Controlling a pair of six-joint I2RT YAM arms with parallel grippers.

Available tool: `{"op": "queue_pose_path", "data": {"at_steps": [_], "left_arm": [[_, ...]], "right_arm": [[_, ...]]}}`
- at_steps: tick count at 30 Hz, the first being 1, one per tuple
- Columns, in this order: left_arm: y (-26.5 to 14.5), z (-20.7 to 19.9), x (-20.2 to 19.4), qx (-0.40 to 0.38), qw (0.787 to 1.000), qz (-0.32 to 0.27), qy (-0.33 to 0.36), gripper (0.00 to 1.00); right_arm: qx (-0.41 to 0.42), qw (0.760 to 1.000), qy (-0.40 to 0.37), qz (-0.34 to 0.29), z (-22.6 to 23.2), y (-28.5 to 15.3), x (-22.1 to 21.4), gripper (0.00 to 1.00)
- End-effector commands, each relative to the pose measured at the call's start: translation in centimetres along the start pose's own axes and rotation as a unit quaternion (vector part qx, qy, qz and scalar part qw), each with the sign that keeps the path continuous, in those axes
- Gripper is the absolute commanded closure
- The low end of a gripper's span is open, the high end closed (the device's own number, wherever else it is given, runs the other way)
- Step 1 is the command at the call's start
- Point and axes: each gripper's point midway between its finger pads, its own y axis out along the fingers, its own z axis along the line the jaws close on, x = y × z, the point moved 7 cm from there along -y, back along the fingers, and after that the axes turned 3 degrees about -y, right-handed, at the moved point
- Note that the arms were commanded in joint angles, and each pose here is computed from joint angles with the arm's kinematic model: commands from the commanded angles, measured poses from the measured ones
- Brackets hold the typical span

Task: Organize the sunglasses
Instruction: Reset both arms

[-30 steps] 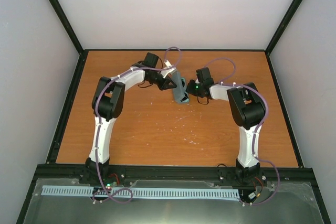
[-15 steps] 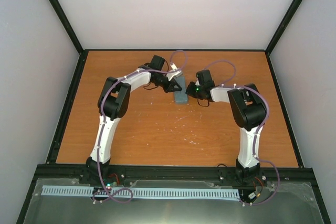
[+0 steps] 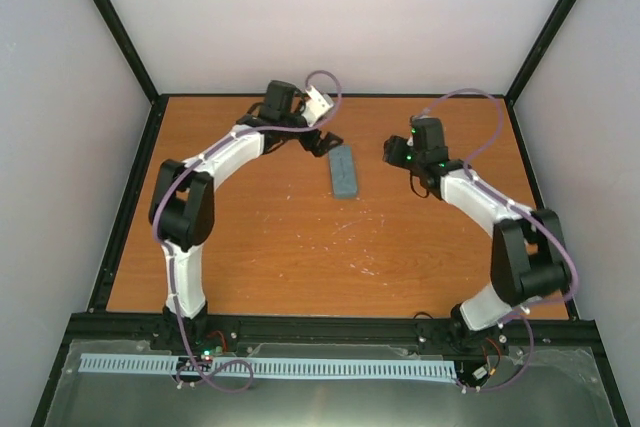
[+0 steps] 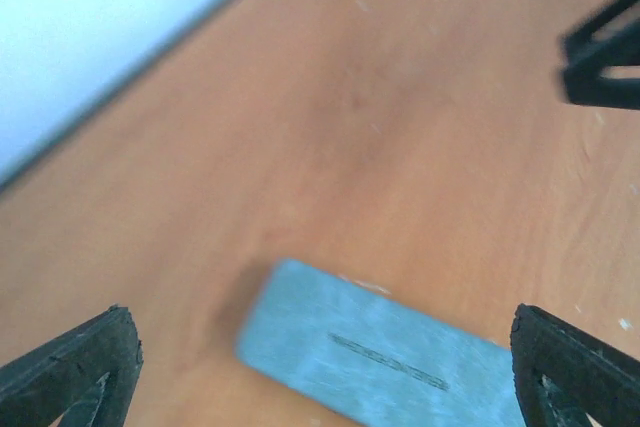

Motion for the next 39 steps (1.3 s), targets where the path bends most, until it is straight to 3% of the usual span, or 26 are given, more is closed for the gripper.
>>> {"op": "queue_pose_path", "data": {"at_steps": [1,2,4,5,18,39], "left_arm": [[-5.7,4.6,3.1,0.111,0.990,-0.077,-0.040,0.01],[-6.5,5.2,3.0,0.122,0.988,-0.080,-0.053,0.00],[-7.8,6.0,2.2,0.143,0.984,-0.077,-0.077,0.00],[-8.4,6.1,1.9,0.151,0.982,-0.075,-0.083,0.01],[-13.8,2.7,-2.8,0.209,0.969,-0.076,-0.110,0.01],[-13.9,3.3,-4.3,0.207,0.968,-0.046,-0.135,0.01]], "right_arm": [[-0.052,0.997,-0.045,-0.027,-1.6,-3.4,-0.2,0.26],[-0.052,0.997,-0.045,-0.026,-1.8,-4.0,-0.7,0.24],[-0.047,0.998,-0.042,-0.026,-2.1,-5.1,-1.8,0.01],[-0.045,0.998,-0.040,-0.025,-2.4,-5.6,-2.4,0.00],[-0.038,0.998,-0.020,-0.046,-4.3,-11.7,-7.0,0.00],[-0.036,0.997,-0.041,-0.052,-4.3,-10.1,-6.9,0.00]]}}
